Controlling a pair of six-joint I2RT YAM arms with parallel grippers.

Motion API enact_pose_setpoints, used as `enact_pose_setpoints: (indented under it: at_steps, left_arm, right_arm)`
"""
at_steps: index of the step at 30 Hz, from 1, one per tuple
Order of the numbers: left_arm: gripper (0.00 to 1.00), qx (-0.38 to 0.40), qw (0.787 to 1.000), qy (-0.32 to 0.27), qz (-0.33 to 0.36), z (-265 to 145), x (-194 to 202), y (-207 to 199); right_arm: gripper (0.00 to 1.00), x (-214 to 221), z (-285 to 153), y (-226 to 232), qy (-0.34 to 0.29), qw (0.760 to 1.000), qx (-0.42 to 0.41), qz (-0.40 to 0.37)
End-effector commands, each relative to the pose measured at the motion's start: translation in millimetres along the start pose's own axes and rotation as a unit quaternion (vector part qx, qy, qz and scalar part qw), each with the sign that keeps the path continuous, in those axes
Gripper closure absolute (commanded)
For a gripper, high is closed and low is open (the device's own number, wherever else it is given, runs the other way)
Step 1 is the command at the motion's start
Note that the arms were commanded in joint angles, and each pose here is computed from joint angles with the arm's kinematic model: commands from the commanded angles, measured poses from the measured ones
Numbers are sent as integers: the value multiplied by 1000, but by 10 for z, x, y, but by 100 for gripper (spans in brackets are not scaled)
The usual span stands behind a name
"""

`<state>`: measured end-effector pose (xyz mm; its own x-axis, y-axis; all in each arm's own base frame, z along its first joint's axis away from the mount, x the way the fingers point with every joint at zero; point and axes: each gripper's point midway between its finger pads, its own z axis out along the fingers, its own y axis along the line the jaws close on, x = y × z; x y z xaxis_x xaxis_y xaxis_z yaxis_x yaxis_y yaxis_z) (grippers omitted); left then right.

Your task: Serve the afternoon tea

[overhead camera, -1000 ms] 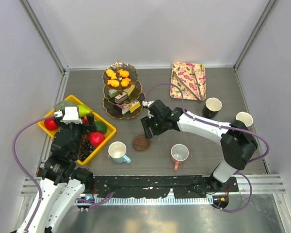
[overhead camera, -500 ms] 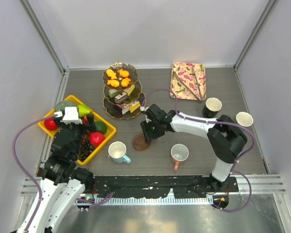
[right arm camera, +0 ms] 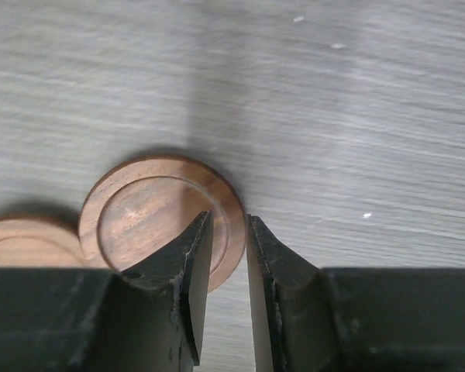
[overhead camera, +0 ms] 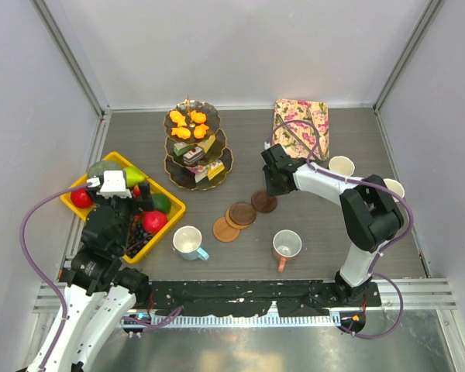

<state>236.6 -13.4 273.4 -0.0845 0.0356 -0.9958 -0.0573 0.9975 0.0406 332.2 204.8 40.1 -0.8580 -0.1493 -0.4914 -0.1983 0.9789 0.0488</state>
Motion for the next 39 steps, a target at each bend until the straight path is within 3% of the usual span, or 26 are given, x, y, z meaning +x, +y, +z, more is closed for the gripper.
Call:
enact_pose_setpoints:
  at_steps: [1, 7, 11, 22, 30, 39]
  left_arm:
    - [1, -9, 1000, -18, -4, 36, -83, 21]
    - [1, -8, 1000, -17, -2, 39, -83, 17]
    - [1, -7, 1000, -17, -4, 39, -84, 13]
    - [1, -8, 1000, -19, -5, 30, -95, 21]
    - [1, -6, 1000, -19, -4, 29, -92, 13]
    - [1, -4, 1000, -17, -3, 40, -84, 3]
  right_arm:
    - [68, -246, -93, -96, -36, 999, 20, -10]
    - [60, -142, -225, -7, -31, 999, -12, 8]
    - [55, -5, -231, -249, -26, 998, 46, 32]
    - [53, 82, 96, -440, -1, 995, 74, 73]
    - [62, -25, 413, -566, 18, 991, 75, 113]
    - [69, -565, 661, -562, -1, 987, 76, 141]
